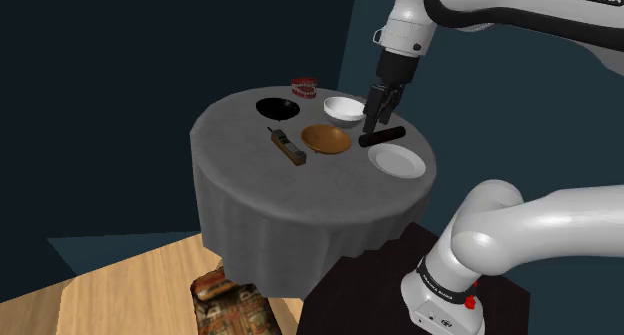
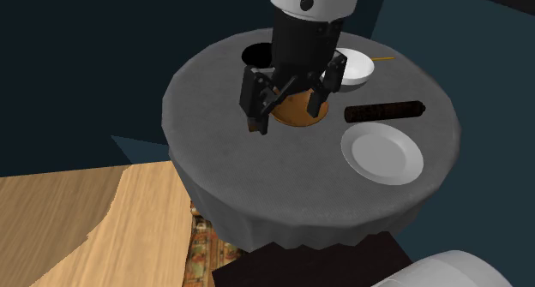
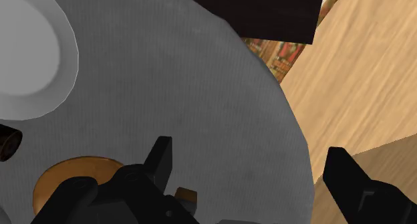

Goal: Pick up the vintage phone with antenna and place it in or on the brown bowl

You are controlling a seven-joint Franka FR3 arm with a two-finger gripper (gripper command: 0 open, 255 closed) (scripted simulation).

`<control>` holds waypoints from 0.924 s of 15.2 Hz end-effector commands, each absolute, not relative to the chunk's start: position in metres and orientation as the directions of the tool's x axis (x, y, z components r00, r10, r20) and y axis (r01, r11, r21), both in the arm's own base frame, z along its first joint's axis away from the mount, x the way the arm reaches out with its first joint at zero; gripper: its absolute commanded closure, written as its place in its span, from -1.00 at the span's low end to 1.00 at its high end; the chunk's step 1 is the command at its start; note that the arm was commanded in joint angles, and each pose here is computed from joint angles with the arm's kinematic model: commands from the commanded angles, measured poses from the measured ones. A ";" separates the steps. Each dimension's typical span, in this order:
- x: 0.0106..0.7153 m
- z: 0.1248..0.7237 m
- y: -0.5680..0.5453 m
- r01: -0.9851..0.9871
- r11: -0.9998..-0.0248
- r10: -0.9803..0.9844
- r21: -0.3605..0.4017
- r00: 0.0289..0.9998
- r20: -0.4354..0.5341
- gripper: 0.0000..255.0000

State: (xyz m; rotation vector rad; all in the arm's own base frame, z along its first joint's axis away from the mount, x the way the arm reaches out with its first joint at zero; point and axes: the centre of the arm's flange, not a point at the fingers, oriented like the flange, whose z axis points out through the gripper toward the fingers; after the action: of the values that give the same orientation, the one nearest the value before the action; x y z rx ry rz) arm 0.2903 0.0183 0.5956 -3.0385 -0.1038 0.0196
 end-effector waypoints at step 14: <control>0.433 0.506 0.016 -0.058 -0.997 -0.058 -0.054 0.998 0.000 -1.00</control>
State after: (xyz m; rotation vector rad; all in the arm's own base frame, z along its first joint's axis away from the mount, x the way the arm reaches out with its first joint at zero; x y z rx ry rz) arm 0.4193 0.0127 0.5105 -3.0835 0.0745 0.0016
